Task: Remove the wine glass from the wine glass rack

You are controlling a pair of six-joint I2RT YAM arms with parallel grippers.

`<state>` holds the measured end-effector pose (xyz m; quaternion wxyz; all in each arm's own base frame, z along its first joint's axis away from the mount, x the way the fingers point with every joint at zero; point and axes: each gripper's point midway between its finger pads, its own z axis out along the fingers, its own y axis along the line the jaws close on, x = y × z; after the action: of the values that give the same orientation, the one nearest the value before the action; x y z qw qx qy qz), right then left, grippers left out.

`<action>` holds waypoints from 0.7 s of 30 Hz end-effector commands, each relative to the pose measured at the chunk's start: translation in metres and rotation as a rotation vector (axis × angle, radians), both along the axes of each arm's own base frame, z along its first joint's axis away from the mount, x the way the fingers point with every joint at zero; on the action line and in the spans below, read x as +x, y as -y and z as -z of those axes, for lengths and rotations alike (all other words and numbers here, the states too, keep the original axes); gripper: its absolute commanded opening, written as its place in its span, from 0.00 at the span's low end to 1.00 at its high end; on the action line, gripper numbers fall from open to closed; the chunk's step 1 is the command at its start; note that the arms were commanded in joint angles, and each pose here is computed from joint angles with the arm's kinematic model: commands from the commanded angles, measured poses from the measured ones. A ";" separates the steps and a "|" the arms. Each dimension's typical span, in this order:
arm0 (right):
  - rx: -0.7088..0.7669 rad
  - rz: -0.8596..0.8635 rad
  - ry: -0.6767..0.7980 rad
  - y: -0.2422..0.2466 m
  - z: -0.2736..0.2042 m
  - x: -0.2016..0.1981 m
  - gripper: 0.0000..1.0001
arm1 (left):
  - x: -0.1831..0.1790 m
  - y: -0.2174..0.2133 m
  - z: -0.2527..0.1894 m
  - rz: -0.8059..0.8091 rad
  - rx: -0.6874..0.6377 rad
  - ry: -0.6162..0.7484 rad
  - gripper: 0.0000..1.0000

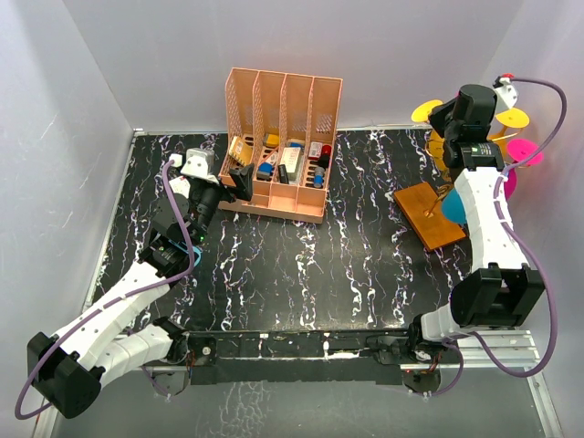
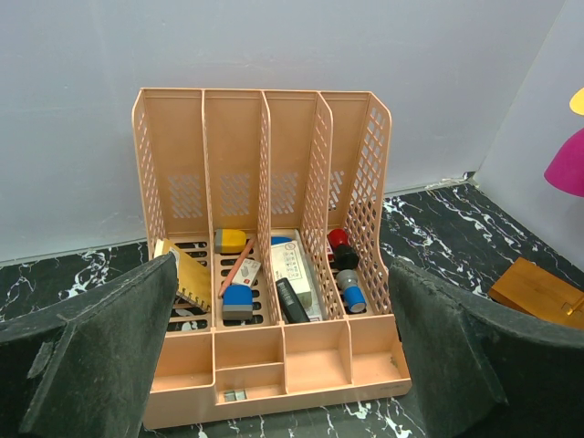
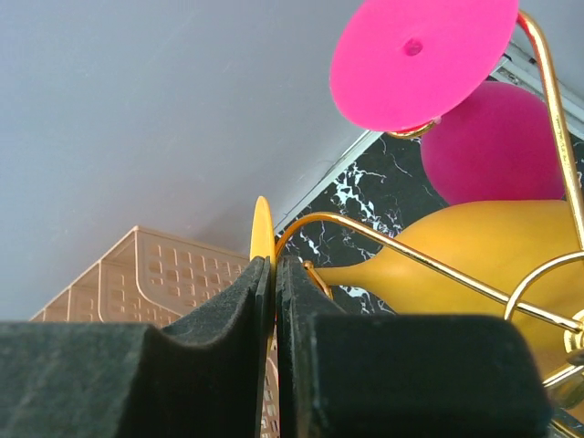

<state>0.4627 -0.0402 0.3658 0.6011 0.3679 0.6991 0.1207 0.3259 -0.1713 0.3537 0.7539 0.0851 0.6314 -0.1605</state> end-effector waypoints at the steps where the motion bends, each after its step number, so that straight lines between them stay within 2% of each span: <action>1: 0.124 0.060 0.121 0.007 -0.027 0.001 0.08 | -0.006 -0.002 -0.017 -0.001 -0.035 0.049 0.97; 12: 0.297 0.126 0.195 0.014 -0.028 0.004 0.08 | -0.005 -0.004 -0.017 -0.012 -0.032 0.050 0.97; 21: 0.317 0.231 0.246 0.031 -0.032 -0.016 0.08 | -0.005 -0.006 -0.016 -0.023 -0.030 0.048 0.97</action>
<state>0.4644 -0.0546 0.3576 0.5809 0.5016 0.6094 0.1990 0.3260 -0.1703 0.3537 0.7544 0.0812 0.6320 -0.1574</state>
